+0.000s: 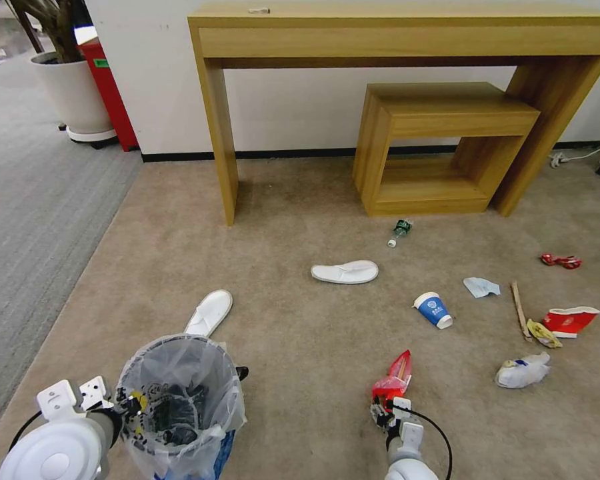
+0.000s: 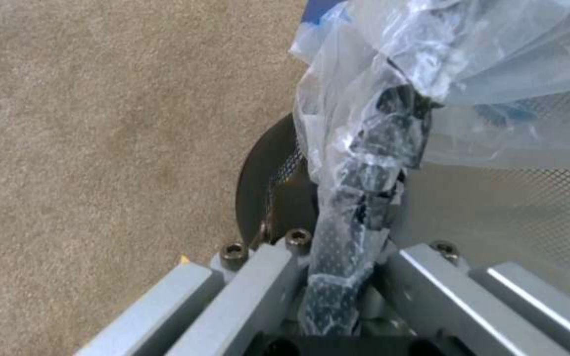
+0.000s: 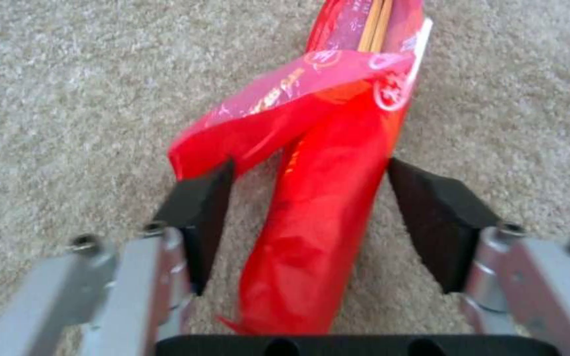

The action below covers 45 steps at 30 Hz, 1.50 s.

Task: Pick up the trash bin and place the garbage on the floor into it.

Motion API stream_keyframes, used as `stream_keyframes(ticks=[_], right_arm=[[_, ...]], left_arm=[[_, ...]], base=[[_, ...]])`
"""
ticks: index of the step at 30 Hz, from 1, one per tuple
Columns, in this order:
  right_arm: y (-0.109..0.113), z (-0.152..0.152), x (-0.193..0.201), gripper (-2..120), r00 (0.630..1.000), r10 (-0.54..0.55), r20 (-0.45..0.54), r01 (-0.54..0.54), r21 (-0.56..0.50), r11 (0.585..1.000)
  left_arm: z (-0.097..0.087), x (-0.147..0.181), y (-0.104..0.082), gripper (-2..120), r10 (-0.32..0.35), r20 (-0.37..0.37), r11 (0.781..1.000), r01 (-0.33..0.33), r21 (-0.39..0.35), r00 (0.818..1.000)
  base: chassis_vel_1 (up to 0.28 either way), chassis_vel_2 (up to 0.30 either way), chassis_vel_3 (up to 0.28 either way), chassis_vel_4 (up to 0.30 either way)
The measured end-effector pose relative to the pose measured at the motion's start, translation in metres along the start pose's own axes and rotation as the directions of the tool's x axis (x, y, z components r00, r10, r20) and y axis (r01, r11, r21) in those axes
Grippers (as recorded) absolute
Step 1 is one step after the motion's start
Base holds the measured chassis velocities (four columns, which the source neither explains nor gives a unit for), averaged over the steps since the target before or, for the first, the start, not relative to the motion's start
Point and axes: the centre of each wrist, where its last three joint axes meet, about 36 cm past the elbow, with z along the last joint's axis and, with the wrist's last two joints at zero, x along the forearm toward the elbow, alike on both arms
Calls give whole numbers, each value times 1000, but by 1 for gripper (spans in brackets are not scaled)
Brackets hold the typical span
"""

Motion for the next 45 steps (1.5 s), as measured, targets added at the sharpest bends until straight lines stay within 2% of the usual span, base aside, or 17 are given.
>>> stream_keyframes(ticks=[2, 5, 24, 33, 41, 45], right_arm=[[0, 1, 1, 50, 1000, 1, 3, -1, 2, 1000], [-1, 2, 2, 46, 1000, 1, 4, -1, 3, 1000], [-2, 9, 1, 43, 1000, 9, -6, -9, 11, 1000], [-2, 9, 1, 32, 1000, 10, 4, -10, 13, 1000], [-2, 5, 1, 32, 1000, 6, 23, -6, 14, 1000], [-1, 2, 4, 26, 999, 0, 36, -1, 13, 1000]], left_arm=[[1, 1, 0, 0, 0, 0, 1000, 0, 0, 1000], [2, 2, 0, 0, -1, 1, 1000, 1, 0, 1000], [4, 4, 0, 0, 7, 4, 1000, -7, 1, 1000], [3, 0, 0, 0, 4, 4, 1000, -4, 3, 1000], [4, -2, -1, 0, 5, 3, 1000, -5, 6, 1000], [4, -2, 0, 0, 3, 2, 1000, -3, 5, 1000]], base=[[0, 0, 0, 0], [0, 0, 0, 0], [0, 0, 0, 0], [0, 0, 0, 0], [0, 0, 0, 0], [0, 0, 0, 0]])
